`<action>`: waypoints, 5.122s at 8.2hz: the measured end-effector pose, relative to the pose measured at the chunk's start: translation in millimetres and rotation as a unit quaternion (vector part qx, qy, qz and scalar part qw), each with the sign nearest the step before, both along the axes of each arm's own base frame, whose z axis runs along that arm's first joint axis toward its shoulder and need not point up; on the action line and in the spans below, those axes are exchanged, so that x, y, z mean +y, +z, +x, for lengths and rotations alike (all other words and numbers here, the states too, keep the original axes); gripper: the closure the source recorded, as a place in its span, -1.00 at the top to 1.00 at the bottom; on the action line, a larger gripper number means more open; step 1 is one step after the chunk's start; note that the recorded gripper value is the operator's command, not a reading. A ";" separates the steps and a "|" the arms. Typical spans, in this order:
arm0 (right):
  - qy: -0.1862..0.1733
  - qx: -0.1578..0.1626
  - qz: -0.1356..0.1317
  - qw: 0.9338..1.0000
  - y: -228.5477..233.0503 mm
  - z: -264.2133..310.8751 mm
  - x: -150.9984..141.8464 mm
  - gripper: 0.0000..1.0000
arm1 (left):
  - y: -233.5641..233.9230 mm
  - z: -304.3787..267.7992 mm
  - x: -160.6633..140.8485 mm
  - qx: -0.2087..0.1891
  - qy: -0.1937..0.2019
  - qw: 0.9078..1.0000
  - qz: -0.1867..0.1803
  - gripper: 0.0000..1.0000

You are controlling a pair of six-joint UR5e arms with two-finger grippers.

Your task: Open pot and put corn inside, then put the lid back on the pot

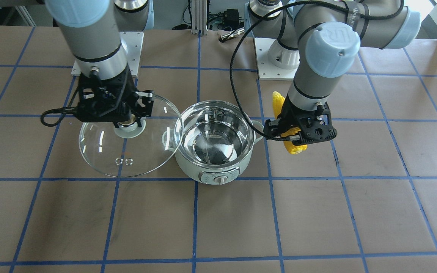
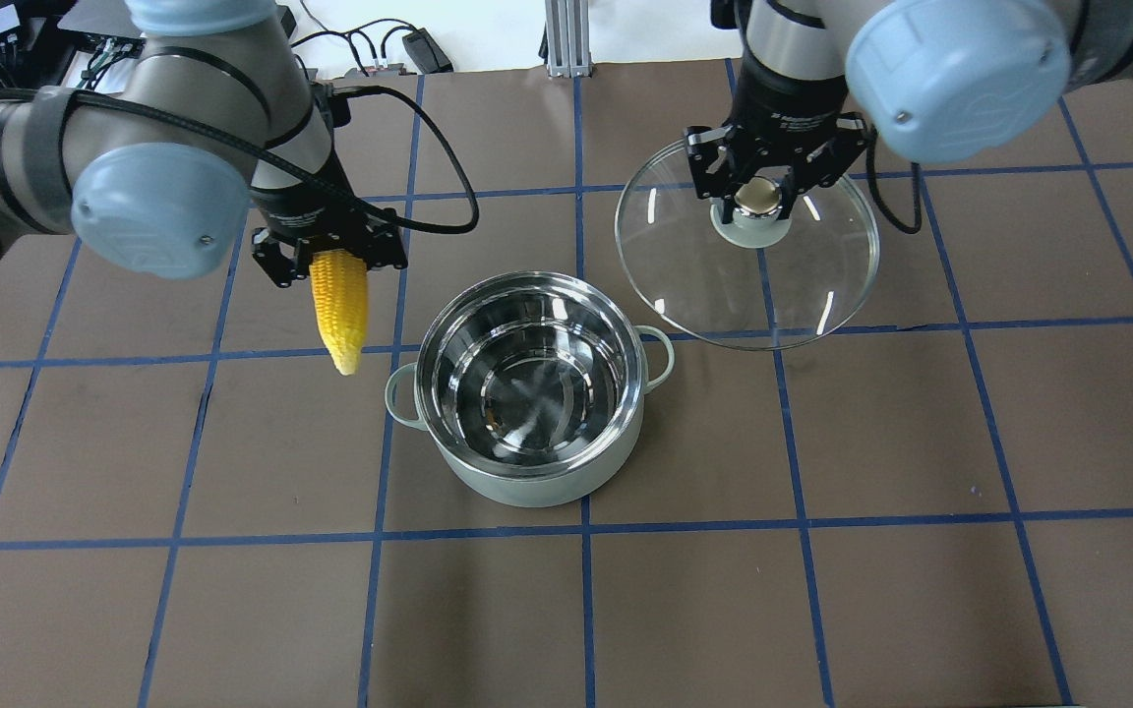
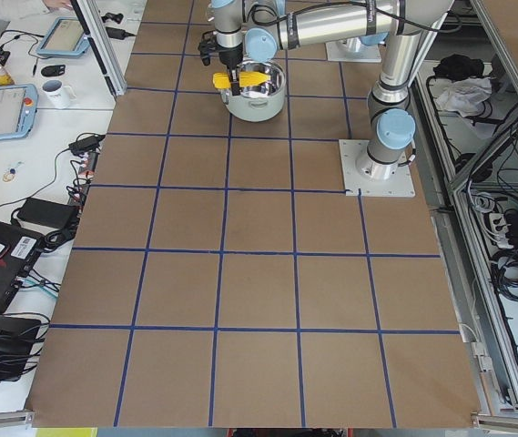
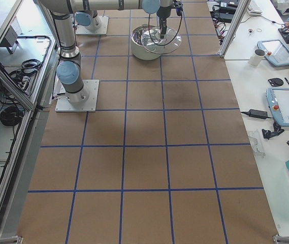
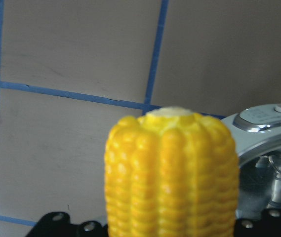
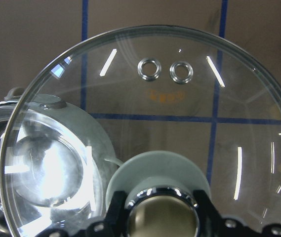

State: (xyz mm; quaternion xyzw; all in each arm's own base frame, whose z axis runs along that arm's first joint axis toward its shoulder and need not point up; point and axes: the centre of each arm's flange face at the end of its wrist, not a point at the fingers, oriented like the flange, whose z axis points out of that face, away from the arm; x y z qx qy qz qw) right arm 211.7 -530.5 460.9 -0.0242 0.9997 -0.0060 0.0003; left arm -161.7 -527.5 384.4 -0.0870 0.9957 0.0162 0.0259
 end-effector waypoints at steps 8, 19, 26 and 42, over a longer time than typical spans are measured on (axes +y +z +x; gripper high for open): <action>0.012 0.000 0.011 1.000 6.7 -113.5 -18.0 -0.79 | -63.2 -146.0 31.4 0.026 -0.067 0.997 0.019 -0.97; 0.004 0.016 0.014 1.000 8.2 -128.5 -17.6 -0.82 | -52.7 -147.0 26.8 0.024 -0.091 0.996 0.003 1.00; 0.003 0.014 0.012 1.000 5.7 -115.8 -18.1 -0.86 | 69.6 36.4 -45.2 -0.015 -0.100 0.994 -0.038 1.00; -0.021 -0.037 -0.011 0.999 -75.9 196.9 77.3 -0.87 | 90.0 60.6 -47.5 -0.014 -0.084 0.995 -0.051 1.00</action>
